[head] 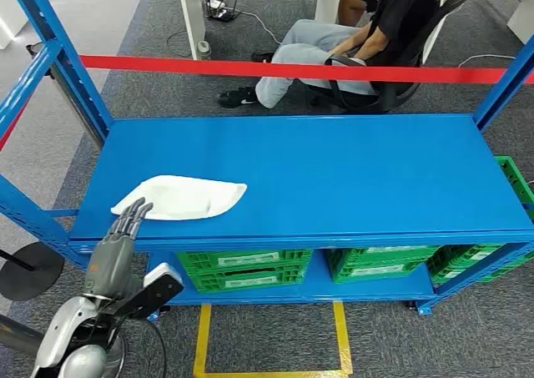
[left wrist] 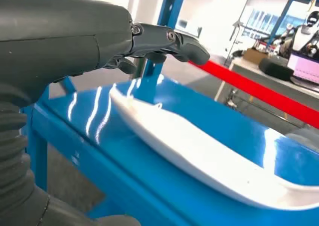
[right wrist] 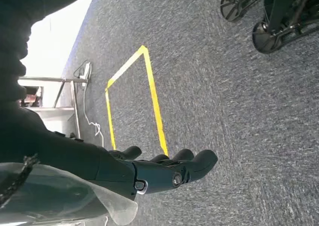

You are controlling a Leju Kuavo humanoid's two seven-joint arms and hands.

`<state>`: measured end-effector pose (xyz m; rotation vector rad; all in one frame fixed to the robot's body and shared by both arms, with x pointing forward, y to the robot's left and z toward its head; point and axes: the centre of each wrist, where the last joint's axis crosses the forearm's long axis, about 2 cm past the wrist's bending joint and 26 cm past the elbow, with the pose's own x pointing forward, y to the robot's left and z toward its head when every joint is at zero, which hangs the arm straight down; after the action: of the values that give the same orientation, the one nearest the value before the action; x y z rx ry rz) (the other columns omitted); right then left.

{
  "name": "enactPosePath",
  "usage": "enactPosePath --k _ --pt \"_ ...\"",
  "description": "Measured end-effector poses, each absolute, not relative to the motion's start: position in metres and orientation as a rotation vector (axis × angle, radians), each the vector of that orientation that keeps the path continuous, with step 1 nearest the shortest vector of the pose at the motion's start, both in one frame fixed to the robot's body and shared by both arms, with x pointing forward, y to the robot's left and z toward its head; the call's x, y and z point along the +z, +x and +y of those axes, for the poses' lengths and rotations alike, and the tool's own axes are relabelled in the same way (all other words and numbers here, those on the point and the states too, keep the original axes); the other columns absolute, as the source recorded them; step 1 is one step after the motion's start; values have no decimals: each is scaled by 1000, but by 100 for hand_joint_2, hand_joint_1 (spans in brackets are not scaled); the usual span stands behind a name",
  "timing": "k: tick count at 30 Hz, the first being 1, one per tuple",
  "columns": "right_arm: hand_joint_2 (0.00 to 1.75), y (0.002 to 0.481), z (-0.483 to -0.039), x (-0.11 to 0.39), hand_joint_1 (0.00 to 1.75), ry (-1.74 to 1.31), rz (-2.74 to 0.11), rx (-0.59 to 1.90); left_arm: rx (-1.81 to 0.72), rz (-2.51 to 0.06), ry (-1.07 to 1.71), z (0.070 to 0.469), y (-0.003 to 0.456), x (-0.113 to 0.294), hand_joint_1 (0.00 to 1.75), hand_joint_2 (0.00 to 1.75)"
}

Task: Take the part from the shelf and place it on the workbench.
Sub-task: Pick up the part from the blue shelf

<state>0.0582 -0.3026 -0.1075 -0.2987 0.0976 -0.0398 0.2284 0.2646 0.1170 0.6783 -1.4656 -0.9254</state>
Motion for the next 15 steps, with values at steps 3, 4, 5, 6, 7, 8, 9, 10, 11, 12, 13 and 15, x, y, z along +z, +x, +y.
enactPosePath --k 3,4,5,6,7,8,9,10,11,12,13,15 --pt "175 59 -300 -108 0 -297 99 -28 -958 -1442 738 263 235 122 0 175" --pt "175 60 -299 -108 0 -296 100 -22 -971 -1429 765 262 237 124 0 175" --pt "175 60 -298 -108 0 -296 101 -16 -980 -1417 788 262 239 126 0 175" --pt "175 60 -297 -108 0 -295 102 -12 -988 -1406 808 262 241 127 0 175" --pt "175 60 -296 -108 0 -294 103 -7 -997 -1394 825 262 243 129 0 175" --pt "175 60 -295 -108 0 -292 104 -3 -1007 -1381 844 262 245 130 0 175" --pt "175 60 -294 -108 0 -290 105 1 -1018 -1366 863 262 247 131 0 175" --pt "175 61 -293 -108 0 -288 105 4 -1027 -1349 879 263 250 132 0 175" --pt "175 61 -292 -108 0 -287 105 8 -1035 -1333 891 263 251 133 0 175" --pt "175 61 -292 -108 0 -286 105 10 -1040 -1321 898 264 252 133 0 175" --pt "175 61 -291 -108 0 -284 105 11 -1044 -1311 902 264 253 133 0 175" --pt "175 61 -290 -108 0 -281 106 9 -1051 -1297 909 265 255 132 0 175"
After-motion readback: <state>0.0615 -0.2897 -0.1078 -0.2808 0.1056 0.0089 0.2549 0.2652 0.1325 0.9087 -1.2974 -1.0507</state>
